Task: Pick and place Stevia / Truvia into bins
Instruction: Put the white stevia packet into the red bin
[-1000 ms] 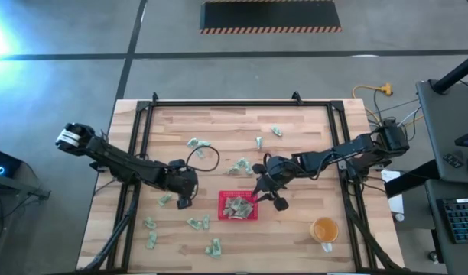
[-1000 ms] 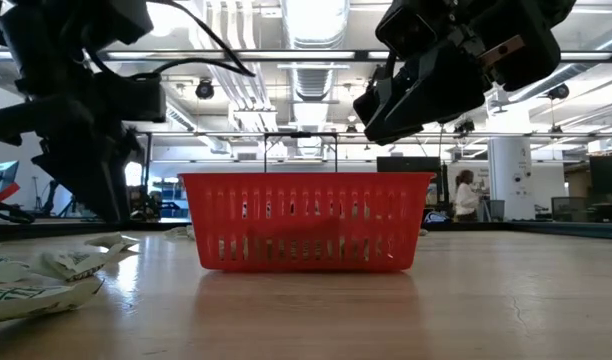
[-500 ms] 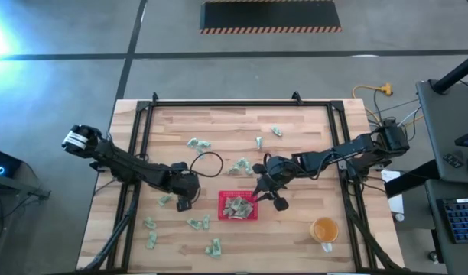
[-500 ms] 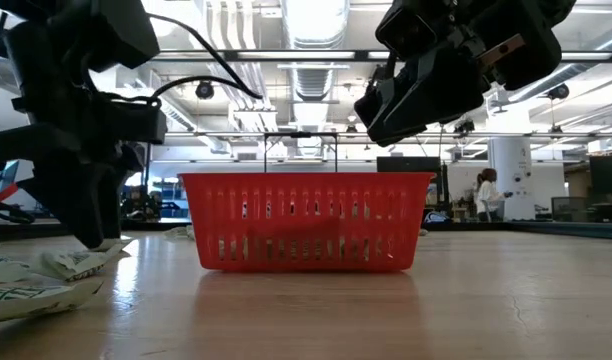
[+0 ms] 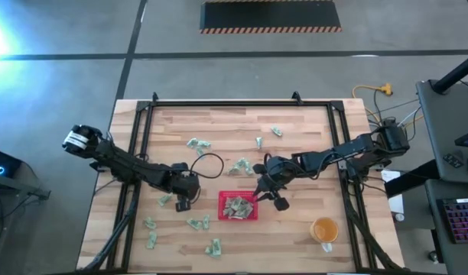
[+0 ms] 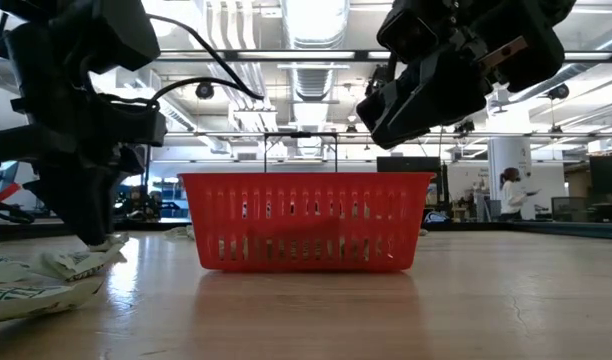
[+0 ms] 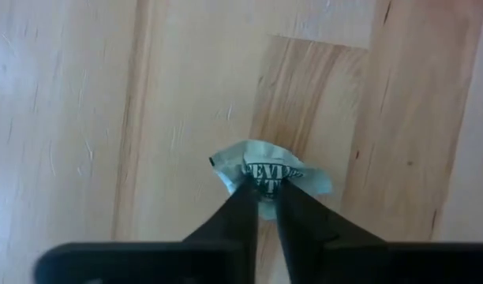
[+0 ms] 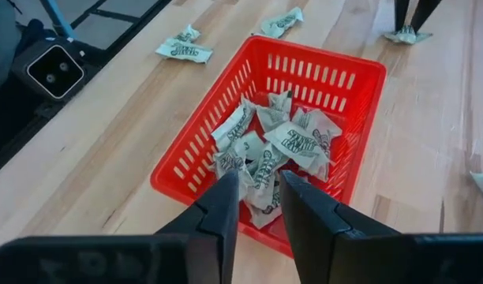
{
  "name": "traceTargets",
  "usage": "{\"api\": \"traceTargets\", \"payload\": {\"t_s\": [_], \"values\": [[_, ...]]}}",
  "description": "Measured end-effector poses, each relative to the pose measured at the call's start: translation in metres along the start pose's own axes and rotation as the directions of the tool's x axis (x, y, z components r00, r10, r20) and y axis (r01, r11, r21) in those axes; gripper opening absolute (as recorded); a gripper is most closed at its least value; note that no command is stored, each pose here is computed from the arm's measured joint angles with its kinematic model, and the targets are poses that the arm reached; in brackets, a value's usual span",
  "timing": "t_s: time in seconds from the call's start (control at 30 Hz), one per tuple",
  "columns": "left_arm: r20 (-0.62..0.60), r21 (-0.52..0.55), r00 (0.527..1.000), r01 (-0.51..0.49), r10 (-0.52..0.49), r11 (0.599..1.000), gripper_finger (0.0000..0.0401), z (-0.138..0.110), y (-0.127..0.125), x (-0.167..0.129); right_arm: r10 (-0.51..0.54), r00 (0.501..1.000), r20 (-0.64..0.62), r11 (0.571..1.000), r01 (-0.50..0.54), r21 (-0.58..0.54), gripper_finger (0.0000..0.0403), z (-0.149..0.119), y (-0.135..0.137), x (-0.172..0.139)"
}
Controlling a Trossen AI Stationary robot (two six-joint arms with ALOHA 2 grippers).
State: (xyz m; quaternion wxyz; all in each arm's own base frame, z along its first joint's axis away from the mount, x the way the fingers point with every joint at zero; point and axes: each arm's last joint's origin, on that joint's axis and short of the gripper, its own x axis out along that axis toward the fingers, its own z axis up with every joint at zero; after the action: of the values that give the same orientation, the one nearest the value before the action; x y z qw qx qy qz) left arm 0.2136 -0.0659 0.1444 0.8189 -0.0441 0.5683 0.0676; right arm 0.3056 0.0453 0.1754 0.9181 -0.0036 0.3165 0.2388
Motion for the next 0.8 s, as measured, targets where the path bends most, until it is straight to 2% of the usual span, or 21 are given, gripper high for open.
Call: {"api": "traceTargets", "payload": {"t_s": [0.1, 0.2, 0.33, 0.43, 0.57, 0.67, 0.8], "values": [[0.006, -0.001, 1.0, 0.004, -0.004, 1.0, 0.0004, 0.0, 0.0, -0.002, -0.004, 1.0, -0.004, 1.0, 0.004, -0.004, 0.0081, 0.0, 0.0, -0.002], [0.012, -0.002, 1.0, 0.007, -0.007, 1.0, 0.0006, 0.001, 0.0, -0.005, -0.045, 0.999, -0.011, 0.999, 0.045, -0.004, 0.0075, 0.001, -0.001, -0.006], [0.056, -0.003, 0.998, 0.02, -0.02, 1.0, 0.0002, 0.007, -0.001, -0.013, -0.165, 0.984, -0.069, 0.986, 0.166, 0.003, 0.0069, 0.0, -0.001, -0.015], [0.1, 0.005, 0.995, 0.018, -0.019, 1.0, 0.0001, 0.013, -0.001, -0.021, -0.314, 0.938, -0.15, 0.947, 0.32, 0.019, 0.0068, -0.005, -0.002, -0.024], [0.185, 0.028, 0.981, 0.049, -0.054, 0.998, 0.0001, 0.022, -0.004, -0.028, -0.489, 0.823, -0.288, 0.853, 0.521, 0.041, 0.0072, -0.015, -0.004, -0.034], [0.274, 0.086, 0.956, 0.083, -0.104, 0.993, 0.0001, 0.03, -0.009, -0.032, -0.515, 0.774, -0.368, 0.817, 0.574, 0.063, 0.0076, -0.023, -0.004, -0.038], [0.381, 0.172, 0.907, 0.118, -0.177, 0.978, 0.0001, 0.041, -0.014, -0.036, -0.507, 0.761, -0.405, 0.81, 0.581, 0.078, 0.008, -0.028, -0.004, -0.037]]}}
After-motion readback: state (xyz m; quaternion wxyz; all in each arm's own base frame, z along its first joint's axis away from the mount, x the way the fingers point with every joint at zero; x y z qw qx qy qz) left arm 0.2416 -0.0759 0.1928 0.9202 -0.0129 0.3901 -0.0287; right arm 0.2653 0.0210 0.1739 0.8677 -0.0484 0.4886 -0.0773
